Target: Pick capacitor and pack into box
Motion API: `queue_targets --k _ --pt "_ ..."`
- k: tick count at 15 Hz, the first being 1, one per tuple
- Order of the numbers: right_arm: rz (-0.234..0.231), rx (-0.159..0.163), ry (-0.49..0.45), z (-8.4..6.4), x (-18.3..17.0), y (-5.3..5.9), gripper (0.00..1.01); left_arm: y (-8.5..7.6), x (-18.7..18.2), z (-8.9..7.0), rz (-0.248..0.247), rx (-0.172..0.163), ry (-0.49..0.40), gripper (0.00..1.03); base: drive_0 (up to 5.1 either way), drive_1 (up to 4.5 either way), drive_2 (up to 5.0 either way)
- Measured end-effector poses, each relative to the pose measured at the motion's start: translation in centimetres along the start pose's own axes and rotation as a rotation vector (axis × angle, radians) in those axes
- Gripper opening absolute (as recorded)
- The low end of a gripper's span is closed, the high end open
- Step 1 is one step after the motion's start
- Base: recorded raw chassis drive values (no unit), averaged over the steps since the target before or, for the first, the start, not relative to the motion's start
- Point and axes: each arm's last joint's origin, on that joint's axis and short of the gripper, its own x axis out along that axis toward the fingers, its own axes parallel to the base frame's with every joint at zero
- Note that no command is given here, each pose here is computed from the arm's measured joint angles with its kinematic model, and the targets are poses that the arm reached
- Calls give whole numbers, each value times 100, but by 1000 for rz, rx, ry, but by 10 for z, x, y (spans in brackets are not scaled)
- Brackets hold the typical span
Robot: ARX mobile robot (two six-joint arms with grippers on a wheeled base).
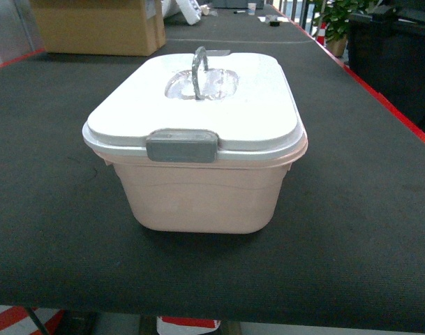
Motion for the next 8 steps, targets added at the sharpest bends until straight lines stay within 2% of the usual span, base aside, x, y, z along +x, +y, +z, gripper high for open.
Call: queue_targets --k 8 --pt "0 0 0 0 0 0 98 0 0 0 0 0 0 98 0 0 0"
